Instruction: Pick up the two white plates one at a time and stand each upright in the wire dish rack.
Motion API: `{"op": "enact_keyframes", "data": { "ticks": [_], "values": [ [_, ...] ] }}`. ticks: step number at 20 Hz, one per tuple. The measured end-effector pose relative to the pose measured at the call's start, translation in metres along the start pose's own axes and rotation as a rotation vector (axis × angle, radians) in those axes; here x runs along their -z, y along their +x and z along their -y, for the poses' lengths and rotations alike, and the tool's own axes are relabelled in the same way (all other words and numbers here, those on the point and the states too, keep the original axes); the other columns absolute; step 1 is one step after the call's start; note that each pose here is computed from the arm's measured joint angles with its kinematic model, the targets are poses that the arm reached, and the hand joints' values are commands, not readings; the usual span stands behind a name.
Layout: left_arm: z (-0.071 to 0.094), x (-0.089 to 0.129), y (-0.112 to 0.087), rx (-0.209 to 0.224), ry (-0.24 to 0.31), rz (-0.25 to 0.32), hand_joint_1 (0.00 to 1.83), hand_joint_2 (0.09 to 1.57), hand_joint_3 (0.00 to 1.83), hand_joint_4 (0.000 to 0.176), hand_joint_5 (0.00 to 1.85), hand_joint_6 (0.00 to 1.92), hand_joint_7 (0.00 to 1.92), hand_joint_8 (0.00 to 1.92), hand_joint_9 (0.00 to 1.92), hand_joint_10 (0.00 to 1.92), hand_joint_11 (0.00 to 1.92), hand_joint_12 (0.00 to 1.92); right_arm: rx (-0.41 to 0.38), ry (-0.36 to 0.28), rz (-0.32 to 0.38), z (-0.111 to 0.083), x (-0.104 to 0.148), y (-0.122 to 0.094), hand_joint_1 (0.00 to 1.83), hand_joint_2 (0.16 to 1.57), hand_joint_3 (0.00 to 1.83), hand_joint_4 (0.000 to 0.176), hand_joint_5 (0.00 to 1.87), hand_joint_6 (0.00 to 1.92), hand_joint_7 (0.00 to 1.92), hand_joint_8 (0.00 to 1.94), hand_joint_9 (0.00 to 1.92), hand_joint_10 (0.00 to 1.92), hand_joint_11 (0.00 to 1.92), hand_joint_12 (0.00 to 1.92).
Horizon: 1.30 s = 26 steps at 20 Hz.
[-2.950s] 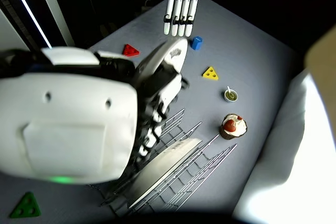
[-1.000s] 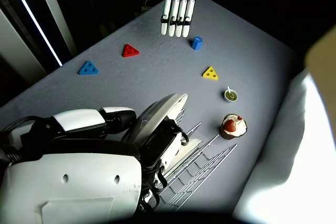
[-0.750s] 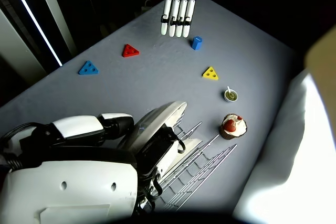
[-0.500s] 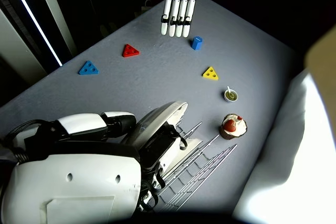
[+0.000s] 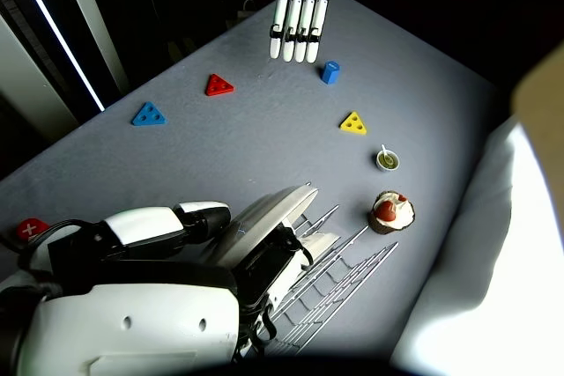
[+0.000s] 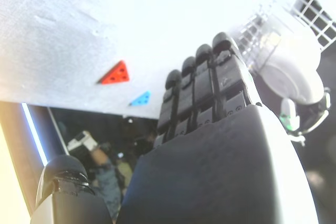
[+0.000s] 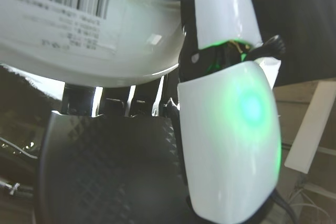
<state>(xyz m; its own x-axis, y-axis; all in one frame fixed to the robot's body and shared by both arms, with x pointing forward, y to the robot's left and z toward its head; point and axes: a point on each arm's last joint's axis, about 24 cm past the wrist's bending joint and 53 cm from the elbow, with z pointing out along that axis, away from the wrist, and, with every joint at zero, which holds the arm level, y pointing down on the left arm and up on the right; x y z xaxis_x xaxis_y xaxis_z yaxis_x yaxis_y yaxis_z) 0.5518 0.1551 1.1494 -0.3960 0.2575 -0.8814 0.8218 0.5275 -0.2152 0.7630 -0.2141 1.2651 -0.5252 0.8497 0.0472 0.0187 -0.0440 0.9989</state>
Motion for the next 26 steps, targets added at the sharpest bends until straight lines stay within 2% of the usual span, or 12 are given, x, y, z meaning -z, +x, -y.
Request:
{"op": "enact_keyframes", "data": {
  "ticks": [5, 8, 10, 11, 12, 14, 15, 16, 18, 22, 24, 26],
  "values": [
    [0.000, 0.000, 0.000, 0.003, -0.001, 0.002, 0.06, 0.86, 0.00, 0.000, 0.09, 0.01, 0.10, 0.01, 0.09, 0.01, 0.08, 0.01, 0.000, 0.009, -0.010, 0.008, -0.003, 0.000, 1.51, 1.01, 0.00, 0.000, 1.01, 0.79, 1.22, 0.39, 1.35, 0.32, 1.06, 1.26],
    [-0.001, 0.000, -0.001, 0.003, -0.002, 0.002, 0.09, 0.86, 0.00, 0.000, 0.10, 0.00, 0.09, 0.00, 0.09, 0.00, 0.08, 0.00, 0.007, 0.021, -0.014, 0.013, -0.003, 0.001, 1.50, 1.03, 0.00, 0.000, 1.02, 0.93, 1.23, 0.19, 1.24, 0.48, 1.05, 1.27],
    [-0.001, 0.000, -0.001, 0.003, -0.003, 0.003, 0.07, 0.86, 0.00, 0.000, 0.09, 0.00, 0.09, 0.00, 0.08, 0.00, 0.08, 0.00, 0.009, 0.021, -0.022, 0.015, -0.003, 0.003, 1.49, 1.05, 0.00, 0.000, 0.95, 1.03, 1.06, 0.51, 1.14, 0.65, 1.03, 1.31],
    [0.000, 0.000, -0.001, 0.004, -0.002, 0.003, 0.07, 0.86, 0.00, 0.000, 0.08, 0.00, 0.08, 0.00, 0.08, 0.00, 0.08, 0.00, 0.014, 0.021, -0.025, 0.015, -0.003, 0.003, 1.41, 1.05, 0.00, 0.000, 0.96, 1.05, 1.09, 0.60, 1.23, 0.67, 1.06, 0.74],
    [0.000, 0.000, -0.001, 0.004, -0.002, 0.003, 0.08, 0.86, 0.00, 0.000, 0.08, 0.00, 0.08, 0.00, 0.09, 0.00, 0.07, 0.00, 0.019, 0.024, -0.029, 0.016, -0.004, 0.005, 1.22, 1.11, 0.00, 0.000, 0.96, 1.00, 0.98, 0.25, 1.10, 0.27, 1.09, 0.45],
    [-0.001, 0.000, -0.001, 0.005, -0.003, 0.004, 0.06, 0.85, 0.00, 0.000, 0.08, 0.00, 0.08, 0.01, 0.07, 0.01, 0.06, 0.01, 0.029, 0.030, -0.031, 0.019, -0.003, 0.005, 1.17, 1.11, 0.00, 0.000, 0.99, 0.95, 0.99, 0.02, 1.10, 0.02, 1.16, 0.19],
    [-0.001, 0.000, -0.001, 0.005, -0.003, 0.004, 0.05, 0.86, 0.00, 0.000, 0.08, 0.00, 0.08, 0.01, 0.07, 0.01, 0.06, 0.01, 0.040, 0.032, -0.033, 0.019, -0.003, 0.005, 1.18, 1.09, 0.00, 0.000, 1.02, 0.90, 0.98, 0.00, 1.10, 0.01, 1.20, 0.12],
    [-0.001, 0.000, -0.001, 0.006, -0.003, 0.005, 0.05, 0.86, 0.00, 0.000, 0.08, 0.00, 0.08, 0.01, 0.08, 0.01, 0.07, 0.01, 0.040, 0.032, -0.033, 0.019, -0.003, 0.005, 1.24, 1.02, 0.00, 0.000, 0.86, 0.34, 0.88, 0.01, 1.02, 0.01, 1.17, 0.08],
    [-0.001, 0.000, -0.001, 0.006, -0.003, 0.005, 0.06, 0.86, 0.00, 0.000, 0.07, 0.00, 0.07, 0.00, 0.08, 0.01, 0.07, 0.01, 0.040, 0.030, -0.035, 0.019, -0.003, 0.006, 1.21, 0.98, 0.00, 0.000, 0.85, 0.03, 0.83, 0.00, 0.97, 0.00, 1.14, 0.04],
    [-0.001, 0.000, -0.001, 0.006, -0.003, 0.005, 0.07, 0.85, 0.00, 0.000, 0.09, 0.01, 0.08, 0.01, 0.09, 0.01, 0.08, 0.01, 0.015, 0.013, -0.051, 0.015, -0.003, 0.010, 1.16, 0.98, 0.00, 0.000, 0.78, 0.00, 0.78, 0.00, 0.88, 0.00, 1.05, 0.00],
    [-0.001, 0.000, -0.001, 0.006, -0.003, 0.005, 0.05, 0.86, 0.00, 0.000, 0.09, 0.00, 0.08, 0.00, 0.09, 0.00, 0.09, 0.01, 0.015, 0.013, -0.051, 0.015, -0.003, 0.010, 0.96, 0.92, 0.00, 0.000, 0.58, 0.00, 0.59, 0.00, 0.63, 0.00, 0.78, 0.00],
    [-0.001, 0.000, -0.001, 0.006, -0.003, 0.005, 0.05, 0.86, 0.00, 0.000, 0.06, 0.00, 0.05, 0.00, 0.06, 0.00, 0.05, 0.00, 0.013, 0.000, -0.071, 0.011, -0.003, 0.015, 0.90, 0.91, 0.00, 0.000, 0.53, 0.00, 0.55, 0.00, 0.61, 0.01, 0.75, 0.01]
  ]
}}
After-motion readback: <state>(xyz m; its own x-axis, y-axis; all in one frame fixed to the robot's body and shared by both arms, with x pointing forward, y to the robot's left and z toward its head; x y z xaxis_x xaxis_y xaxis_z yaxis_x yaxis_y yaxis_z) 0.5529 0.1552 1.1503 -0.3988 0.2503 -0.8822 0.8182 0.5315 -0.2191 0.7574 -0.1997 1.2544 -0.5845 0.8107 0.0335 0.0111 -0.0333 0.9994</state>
